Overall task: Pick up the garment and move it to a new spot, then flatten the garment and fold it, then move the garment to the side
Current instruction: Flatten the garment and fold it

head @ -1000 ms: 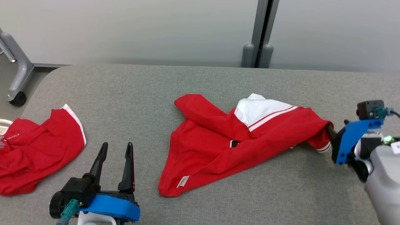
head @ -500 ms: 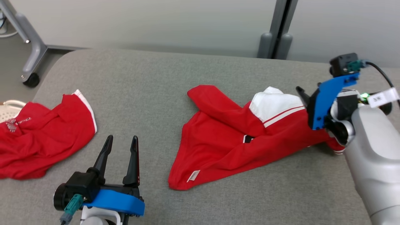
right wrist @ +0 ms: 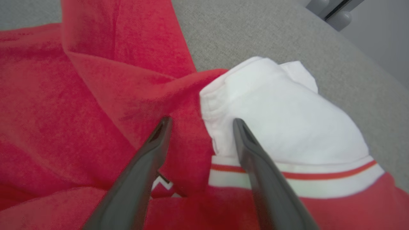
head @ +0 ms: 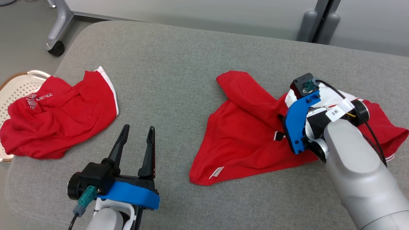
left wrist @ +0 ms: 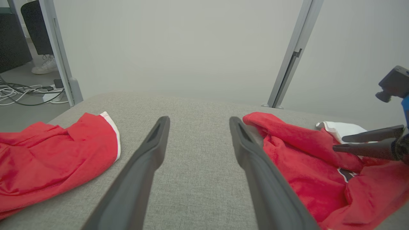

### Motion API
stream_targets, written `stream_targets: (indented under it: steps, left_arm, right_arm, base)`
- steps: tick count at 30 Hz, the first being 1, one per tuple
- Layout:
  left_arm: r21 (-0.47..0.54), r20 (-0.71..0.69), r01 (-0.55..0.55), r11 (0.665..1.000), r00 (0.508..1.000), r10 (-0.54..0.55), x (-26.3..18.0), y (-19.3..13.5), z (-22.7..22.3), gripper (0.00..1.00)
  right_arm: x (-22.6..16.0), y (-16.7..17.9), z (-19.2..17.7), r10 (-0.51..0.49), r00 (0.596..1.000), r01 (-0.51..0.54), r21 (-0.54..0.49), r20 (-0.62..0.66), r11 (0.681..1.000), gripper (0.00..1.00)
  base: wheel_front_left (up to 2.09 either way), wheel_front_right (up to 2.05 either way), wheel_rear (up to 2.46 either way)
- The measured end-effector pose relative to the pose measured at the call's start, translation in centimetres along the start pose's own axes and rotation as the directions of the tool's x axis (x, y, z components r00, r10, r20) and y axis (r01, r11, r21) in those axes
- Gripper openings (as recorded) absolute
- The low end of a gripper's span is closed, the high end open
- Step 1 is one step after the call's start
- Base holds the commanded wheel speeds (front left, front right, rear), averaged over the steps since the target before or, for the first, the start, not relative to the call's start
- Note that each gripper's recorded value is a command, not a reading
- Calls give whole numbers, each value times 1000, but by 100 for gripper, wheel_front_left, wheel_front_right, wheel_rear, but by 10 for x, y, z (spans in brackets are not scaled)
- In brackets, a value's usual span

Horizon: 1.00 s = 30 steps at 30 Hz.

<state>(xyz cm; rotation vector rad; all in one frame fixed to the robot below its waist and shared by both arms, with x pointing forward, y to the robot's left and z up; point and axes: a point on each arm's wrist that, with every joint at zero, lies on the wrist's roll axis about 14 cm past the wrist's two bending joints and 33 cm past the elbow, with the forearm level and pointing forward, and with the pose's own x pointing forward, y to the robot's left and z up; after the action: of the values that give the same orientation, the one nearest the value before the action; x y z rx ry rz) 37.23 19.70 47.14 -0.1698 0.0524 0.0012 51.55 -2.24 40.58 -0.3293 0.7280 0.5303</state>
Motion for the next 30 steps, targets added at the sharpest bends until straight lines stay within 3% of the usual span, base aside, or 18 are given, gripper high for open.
stream_targets:
  steps: [6,7,8,9,17,20,25,30]
  left_arm:
    - [2,-1,0,1000,1000,0,-1,1,-1,100]
    - [2,-2,0,1000,1000,0,-1,1,-1,100]
    - [1,-3,1,1000,1000,-1,-1,0,-1,100]
    - [0,-3,2,1000,1000,-2,-2,0,-1,100]
    - [-2,4,10,1000,1000,-10,-2,-3,0,100]
    - [-1,7,12,1000,1000,-12,-3,-3,1,100]
    - [2,20,17,1000,1000,-17,-4,-5,5,100]
    - [6,28,33,999,999,-33,-7,-9,8,100]
  right_arm:
    - [1,-11,-11,-48,999,47,-88,-13,995,100]
    - [1,-15,-11,-59,998,58,-98,-10,993,87]
    - [0,-18,-11,-69,998,69,-98,-2,993,34]
    - [0,-21,-10,-76,997,76,-92,5,993,0]
    - [-5,-32,-18,-108,994,108,-48,0,993,0]
    - [-9,-34,-8,-115,992,116,-11,55,993,0]
    - [-22,-30,16,-115,968,83,148,224,985,0]
    - [-50,-37,12,-174,921,69,293,349,954,0]
  base:
    - [0,0,0]
    - [0,0,0]
    - [0,0,0]
    - [0,0,0]
    - [0,0,0]
    - [0,0,0]
    - [0,0,0]
    - [0,0,0]
